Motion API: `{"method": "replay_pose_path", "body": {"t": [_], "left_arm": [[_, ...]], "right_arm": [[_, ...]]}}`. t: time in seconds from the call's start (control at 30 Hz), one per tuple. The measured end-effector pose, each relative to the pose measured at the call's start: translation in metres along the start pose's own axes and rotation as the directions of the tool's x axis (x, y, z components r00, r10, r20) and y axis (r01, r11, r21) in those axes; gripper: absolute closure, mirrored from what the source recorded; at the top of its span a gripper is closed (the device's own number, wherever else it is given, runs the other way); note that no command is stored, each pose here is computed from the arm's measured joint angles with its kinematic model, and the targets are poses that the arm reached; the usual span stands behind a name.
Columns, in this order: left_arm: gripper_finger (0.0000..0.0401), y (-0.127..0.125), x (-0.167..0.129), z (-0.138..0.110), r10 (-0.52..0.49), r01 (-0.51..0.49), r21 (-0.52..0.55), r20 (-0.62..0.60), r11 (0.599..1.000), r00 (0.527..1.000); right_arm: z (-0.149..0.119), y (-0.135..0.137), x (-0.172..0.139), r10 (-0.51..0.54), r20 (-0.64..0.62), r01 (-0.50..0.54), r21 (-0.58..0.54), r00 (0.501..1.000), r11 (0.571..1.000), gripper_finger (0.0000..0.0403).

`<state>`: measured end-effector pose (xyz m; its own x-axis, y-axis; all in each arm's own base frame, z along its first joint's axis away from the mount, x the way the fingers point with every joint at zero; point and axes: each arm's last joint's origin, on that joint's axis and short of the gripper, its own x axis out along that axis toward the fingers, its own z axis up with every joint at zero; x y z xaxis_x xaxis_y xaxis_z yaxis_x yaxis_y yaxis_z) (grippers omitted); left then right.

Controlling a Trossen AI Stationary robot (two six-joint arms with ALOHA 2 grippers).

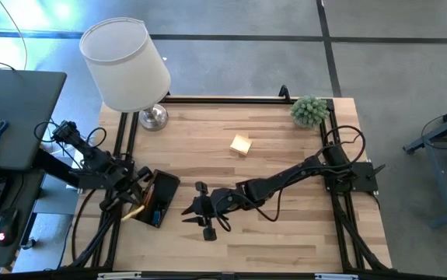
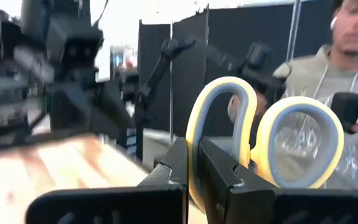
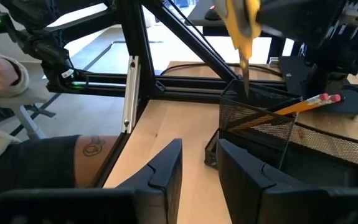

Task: Pick and place office supplies into organizer
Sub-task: Put the yellow scissors into the black desk organizer

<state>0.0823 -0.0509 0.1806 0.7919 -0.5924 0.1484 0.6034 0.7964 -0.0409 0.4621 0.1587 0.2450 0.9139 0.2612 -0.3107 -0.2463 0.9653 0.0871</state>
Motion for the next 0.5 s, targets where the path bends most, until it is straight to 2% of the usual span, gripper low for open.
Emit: {"method": "replay_pose_path", "body": {"t": [0.2,0.5], "left_arm": [[0.0395,0.003,-0.001,-0.012,0.071,-0.073,-0.007,-0.121,0.997,0.990],[0.0363,0.004,-0.001,-0.013,0.124,-0.125,-0.002,-0.129,0.992,0.984]], "right_arm": [[0.000,0.000,0.000,0.000,0.000,0.000,0.007,1.000,1.000,0.0308],[0.001,-0.002,0.000,-0.070,0.009,0.070,0.008,0.998,0.998,0.0308]]}}
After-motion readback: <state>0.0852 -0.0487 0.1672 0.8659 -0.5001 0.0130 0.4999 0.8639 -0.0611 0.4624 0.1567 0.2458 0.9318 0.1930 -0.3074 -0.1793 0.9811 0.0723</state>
